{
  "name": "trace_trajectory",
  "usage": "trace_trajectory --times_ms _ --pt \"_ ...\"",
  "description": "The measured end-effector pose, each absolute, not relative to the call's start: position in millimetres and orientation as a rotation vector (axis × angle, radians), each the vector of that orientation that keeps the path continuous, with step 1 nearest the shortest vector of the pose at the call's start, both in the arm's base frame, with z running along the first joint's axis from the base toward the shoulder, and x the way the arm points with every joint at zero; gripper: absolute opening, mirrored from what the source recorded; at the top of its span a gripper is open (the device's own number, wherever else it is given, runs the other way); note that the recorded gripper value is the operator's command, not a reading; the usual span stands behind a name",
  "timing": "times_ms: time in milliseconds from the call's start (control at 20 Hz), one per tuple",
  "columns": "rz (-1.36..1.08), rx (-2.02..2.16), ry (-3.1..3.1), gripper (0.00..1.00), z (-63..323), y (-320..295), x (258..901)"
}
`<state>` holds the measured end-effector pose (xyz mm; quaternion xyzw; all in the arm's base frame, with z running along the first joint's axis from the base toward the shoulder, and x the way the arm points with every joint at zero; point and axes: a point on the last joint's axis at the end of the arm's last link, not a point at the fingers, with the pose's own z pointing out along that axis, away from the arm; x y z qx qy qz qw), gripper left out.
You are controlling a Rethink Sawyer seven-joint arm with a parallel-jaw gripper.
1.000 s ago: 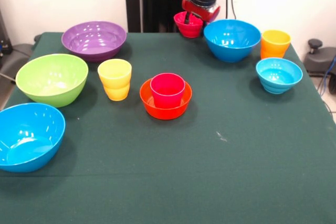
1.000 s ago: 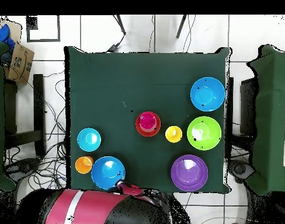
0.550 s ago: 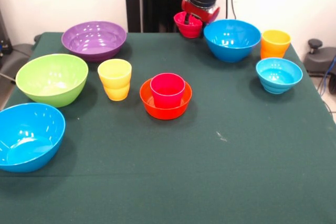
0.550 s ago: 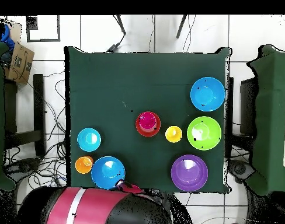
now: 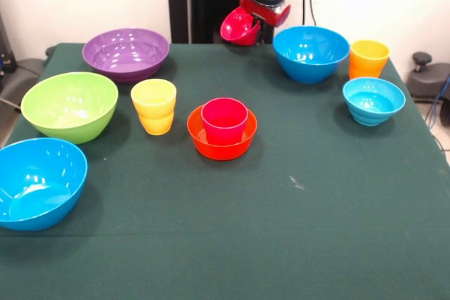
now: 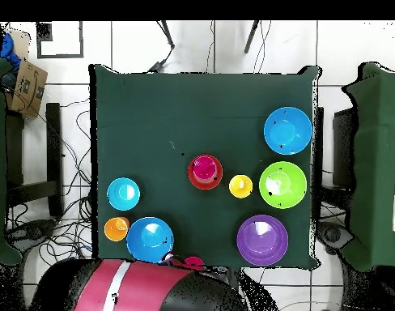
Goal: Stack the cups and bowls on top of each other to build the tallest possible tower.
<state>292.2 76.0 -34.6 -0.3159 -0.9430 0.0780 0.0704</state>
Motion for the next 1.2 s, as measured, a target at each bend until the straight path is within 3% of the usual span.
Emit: trace_trajectory --times_ms 700,1200 --pt "0.237 -0.935 -2.862 0.0 -29.4 74.0 296.0" --pt "0.267 -0.98 -2.917 0.0 5.0 57.5 337.2"
